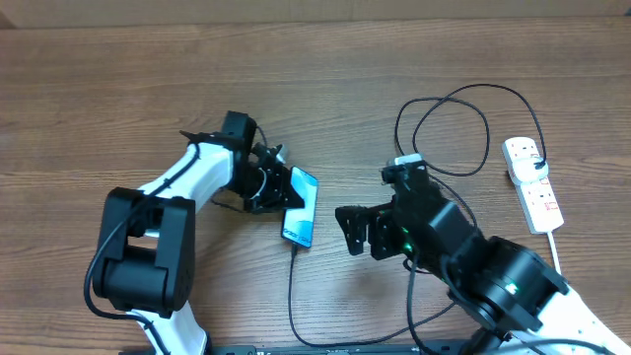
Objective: Plug charger to phone and switch on socket
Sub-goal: 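Lower the phone flat onto the table with the left gripper, then open the left gripper, release the phone, and retract the left arm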
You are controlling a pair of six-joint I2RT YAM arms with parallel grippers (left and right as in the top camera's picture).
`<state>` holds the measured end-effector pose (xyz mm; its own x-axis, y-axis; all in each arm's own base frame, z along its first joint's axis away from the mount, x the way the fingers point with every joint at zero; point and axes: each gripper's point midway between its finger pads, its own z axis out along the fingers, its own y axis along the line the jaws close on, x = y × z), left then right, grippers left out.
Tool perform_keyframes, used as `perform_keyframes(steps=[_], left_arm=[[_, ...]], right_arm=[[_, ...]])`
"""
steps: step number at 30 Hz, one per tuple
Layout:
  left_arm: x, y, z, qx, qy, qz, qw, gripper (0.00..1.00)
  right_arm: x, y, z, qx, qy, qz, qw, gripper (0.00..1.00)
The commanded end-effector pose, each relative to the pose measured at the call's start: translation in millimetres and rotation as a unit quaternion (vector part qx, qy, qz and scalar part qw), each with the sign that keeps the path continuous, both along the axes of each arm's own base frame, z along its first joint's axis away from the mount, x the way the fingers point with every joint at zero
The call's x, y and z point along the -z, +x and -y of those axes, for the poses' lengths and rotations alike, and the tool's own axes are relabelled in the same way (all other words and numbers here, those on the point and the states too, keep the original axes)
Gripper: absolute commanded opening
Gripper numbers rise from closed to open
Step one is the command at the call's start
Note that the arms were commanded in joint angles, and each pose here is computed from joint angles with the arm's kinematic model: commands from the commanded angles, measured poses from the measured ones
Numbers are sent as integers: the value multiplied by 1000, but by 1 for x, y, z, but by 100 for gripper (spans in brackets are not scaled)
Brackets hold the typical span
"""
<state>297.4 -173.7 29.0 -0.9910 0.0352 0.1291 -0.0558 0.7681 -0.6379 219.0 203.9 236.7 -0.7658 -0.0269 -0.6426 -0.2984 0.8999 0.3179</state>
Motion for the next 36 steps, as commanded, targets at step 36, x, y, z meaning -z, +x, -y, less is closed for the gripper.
perform_keyframes(steps=[36], left_arm=[[75,-23,-72,-29,174,20,984,27]], right_arm=[[-2,33,-30,8,22,25,999,100]])
